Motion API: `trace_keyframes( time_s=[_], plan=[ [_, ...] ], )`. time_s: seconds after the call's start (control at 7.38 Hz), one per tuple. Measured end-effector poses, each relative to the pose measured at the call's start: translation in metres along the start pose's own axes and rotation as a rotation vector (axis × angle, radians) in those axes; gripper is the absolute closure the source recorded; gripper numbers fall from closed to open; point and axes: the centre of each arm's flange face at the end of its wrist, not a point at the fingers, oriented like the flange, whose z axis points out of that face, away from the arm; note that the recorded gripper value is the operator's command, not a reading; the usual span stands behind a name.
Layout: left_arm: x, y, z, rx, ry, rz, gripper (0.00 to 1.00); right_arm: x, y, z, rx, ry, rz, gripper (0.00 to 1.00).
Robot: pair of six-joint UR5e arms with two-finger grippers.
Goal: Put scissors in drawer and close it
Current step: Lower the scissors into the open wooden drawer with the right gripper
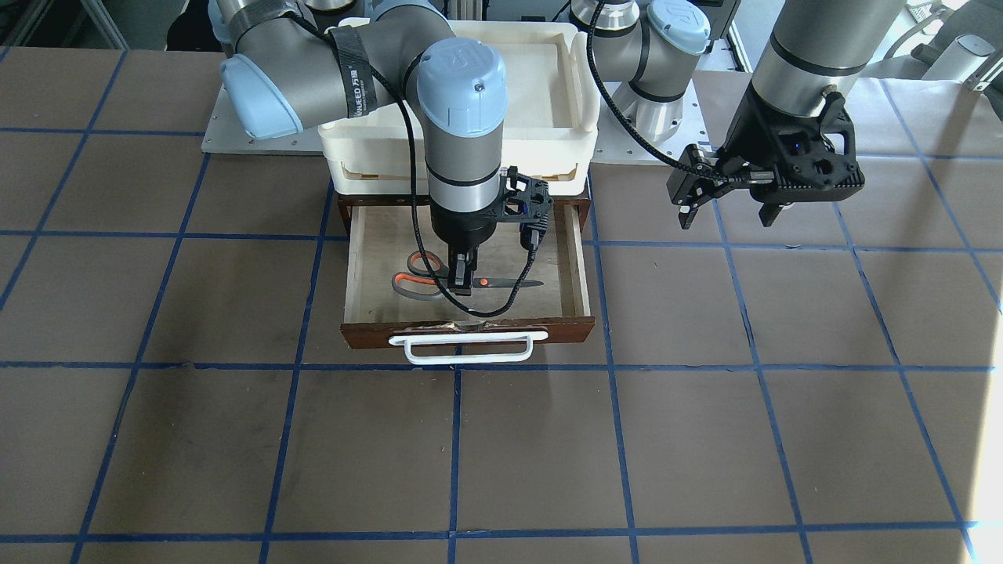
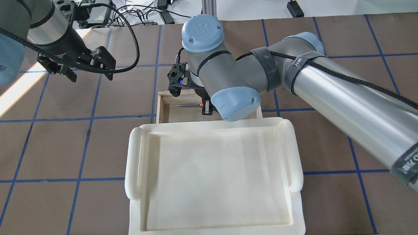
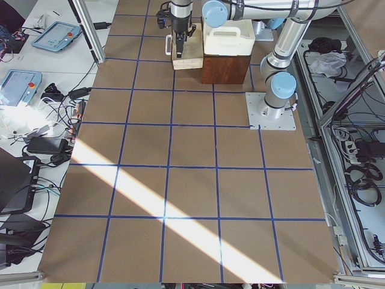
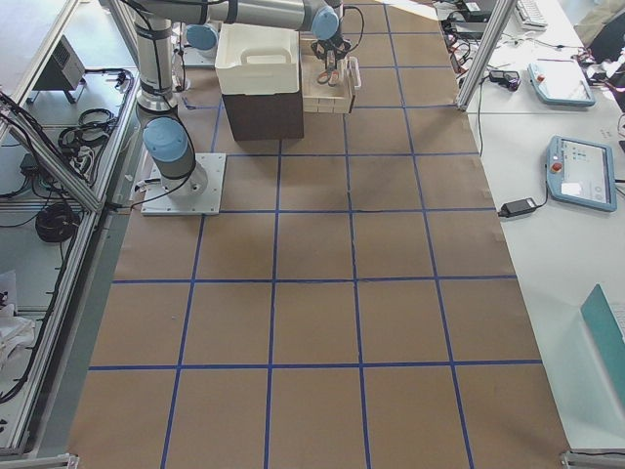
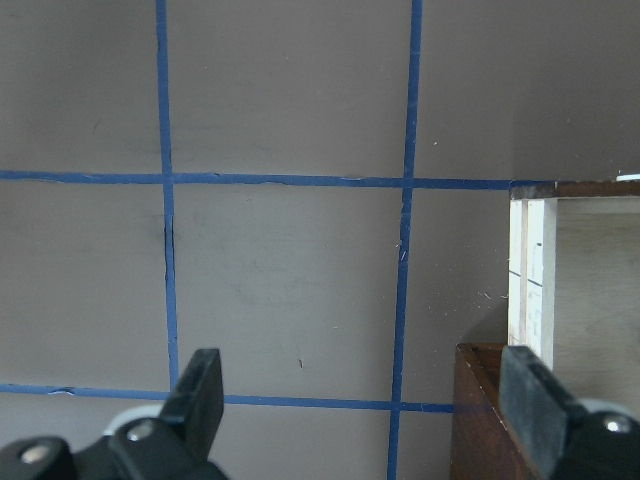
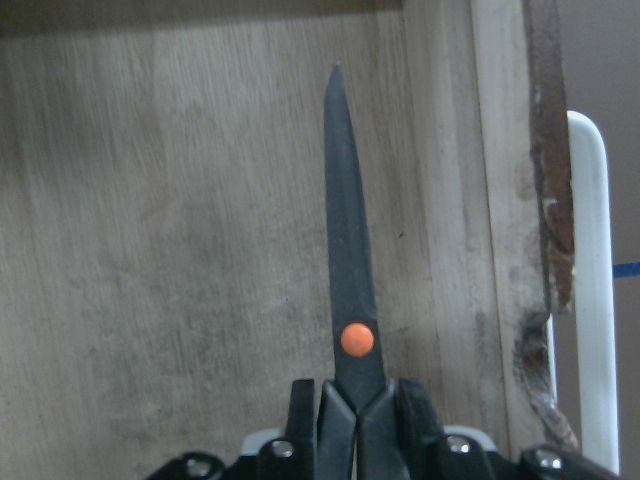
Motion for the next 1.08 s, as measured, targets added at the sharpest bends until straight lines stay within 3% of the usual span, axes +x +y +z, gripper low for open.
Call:
trace_keyframes(
  time_s=[1.08],
  plan=[
    [-0.002, -0.002, 0.003, -0.005, -0.004, -0.003, 0.00, -0.011, -0.018, 0.025, -0.013, -0.032, -0.034, 1.00]
  ],
)
